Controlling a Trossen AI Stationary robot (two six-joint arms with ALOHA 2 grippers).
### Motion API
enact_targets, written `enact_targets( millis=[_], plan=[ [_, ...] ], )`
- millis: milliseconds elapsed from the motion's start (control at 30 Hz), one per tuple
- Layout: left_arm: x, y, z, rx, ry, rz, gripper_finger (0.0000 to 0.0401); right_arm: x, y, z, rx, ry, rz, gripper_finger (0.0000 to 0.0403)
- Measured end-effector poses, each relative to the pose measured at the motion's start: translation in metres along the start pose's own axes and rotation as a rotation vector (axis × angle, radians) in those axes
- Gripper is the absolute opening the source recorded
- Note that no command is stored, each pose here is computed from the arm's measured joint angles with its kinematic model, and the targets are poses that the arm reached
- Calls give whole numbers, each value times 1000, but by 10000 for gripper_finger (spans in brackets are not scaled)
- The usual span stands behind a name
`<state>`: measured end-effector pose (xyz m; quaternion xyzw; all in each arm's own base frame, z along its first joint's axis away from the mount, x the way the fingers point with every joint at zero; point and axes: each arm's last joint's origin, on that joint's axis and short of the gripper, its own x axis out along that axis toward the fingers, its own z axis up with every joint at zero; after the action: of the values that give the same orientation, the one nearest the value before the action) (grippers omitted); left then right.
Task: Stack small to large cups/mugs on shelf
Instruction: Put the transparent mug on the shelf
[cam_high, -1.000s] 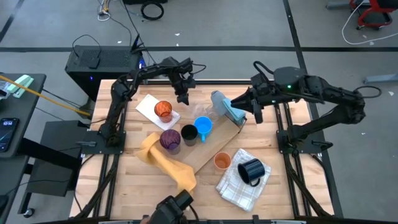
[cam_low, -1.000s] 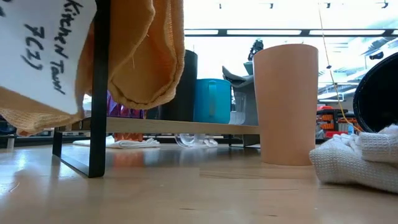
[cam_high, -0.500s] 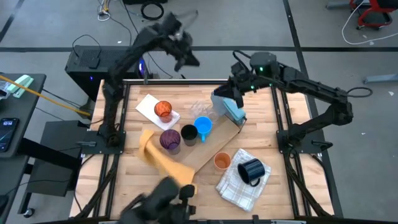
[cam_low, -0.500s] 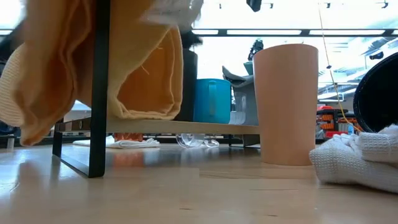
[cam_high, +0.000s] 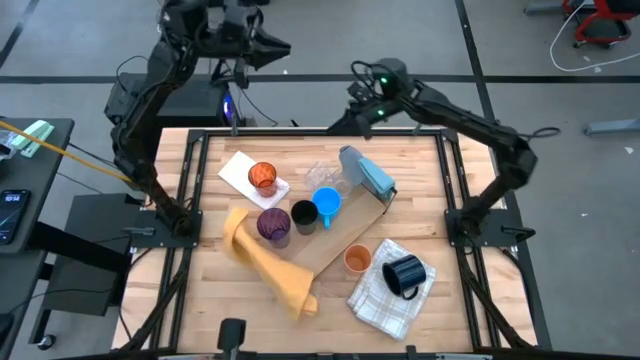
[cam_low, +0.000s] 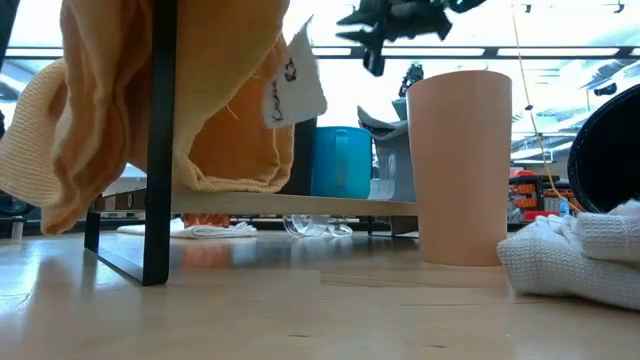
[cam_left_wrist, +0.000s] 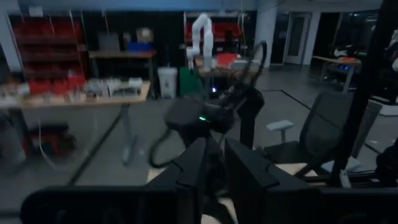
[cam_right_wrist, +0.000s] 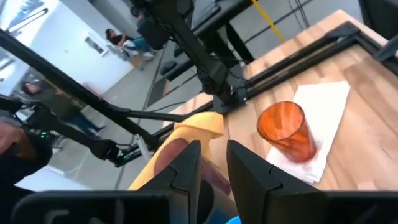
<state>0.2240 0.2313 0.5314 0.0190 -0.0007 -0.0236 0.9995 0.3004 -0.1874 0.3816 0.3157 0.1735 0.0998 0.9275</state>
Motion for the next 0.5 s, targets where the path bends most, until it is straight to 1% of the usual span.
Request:
enact_targets(
  millis=[100, 200, 267, 367, 500],
  plan=[
    [1, -4, -6, -50, 47, -8, 63, -2, -23, 14, 3, -11, 8, 84],
    [3, -12, -6, -50, 65, -32, 60, -9, -43, 29, 18, -29, 10, 84],
    [6, -16, -6, -50, 67, -48, 60, -12, -58, 34, 63, -23, -2, 84],
    [10, -20, -6, -44, 68, -65, 63, -9, -84, 34, 140, 11, -30, 84],
    [12, -23, -5, -45, 68, -77, 67, 1, -114, 21, 238, 73, -74, 84]
  ],
)
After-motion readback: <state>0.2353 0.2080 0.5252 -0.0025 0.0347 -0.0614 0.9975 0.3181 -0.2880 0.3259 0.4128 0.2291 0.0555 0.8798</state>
